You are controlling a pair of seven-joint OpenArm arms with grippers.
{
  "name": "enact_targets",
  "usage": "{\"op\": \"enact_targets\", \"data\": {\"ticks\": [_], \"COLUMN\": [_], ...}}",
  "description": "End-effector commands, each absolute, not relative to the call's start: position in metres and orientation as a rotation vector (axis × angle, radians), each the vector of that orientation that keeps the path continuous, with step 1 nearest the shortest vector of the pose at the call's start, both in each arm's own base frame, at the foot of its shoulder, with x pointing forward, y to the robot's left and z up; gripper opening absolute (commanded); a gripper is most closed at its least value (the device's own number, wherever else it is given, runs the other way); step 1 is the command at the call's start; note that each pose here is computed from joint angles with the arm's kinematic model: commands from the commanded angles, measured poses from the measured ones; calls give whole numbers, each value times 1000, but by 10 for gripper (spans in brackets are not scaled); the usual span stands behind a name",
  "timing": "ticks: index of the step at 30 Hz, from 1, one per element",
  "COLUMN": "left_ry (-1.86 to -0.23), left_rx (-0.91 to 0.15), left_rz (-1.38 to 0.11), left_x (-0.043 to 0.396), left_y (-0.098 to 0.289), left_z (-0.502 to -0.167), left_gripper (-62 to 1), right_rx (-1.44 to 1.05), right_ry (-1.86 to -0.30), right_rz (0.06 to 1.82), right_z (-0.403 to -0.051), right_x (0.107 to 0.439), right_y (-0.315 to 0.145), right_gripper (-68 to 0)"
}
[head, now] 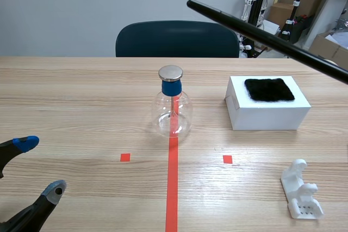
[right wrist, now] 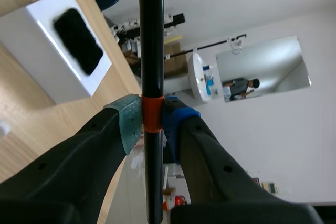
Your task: Do the electroscope experiment. put the rod down on the box
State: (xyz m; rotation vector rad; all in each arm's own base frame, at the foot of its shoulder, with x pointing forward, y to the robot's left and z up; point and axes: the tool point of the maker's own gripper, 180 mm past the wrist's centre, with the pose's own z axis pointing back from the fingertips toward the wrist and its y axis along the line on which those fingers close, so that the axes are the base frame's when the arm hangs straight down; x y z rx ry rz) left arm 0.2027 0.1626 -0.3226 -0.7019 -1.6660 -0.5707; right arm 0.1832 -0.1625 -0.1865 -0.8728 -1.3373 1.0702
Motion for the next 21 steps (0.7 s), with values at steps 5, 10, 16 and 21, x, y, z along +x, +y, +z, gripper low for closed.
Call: {"op": "enact_targets", "data": {"ticks": [5, 10, 16, 21], "left_ry": [-1702, -1702, -1702, -1702], "left_rx": [-705, -705, -705, -705], "left_rz": [-572, -572, -572, -572], "left_x": [204, 204, 204, 204], "left_y": [168, 168, 168, 168], "left_z": [-314, -314, -314, -314], "left_gripper": [14, 14, 14, 14], "right_rx": [-718, -640, -465, -387], "right_ry": [-1205, -1119, -978, -878], "right_rz": [1253, 1347, 1516, 1633], "right_z": [-209, -219, -239, -261], "right_x": [205, 229, 237, 233], "right_y": [-165, -166, -157, -152], "right_gripper": [-607, -607, -607, -607]}}
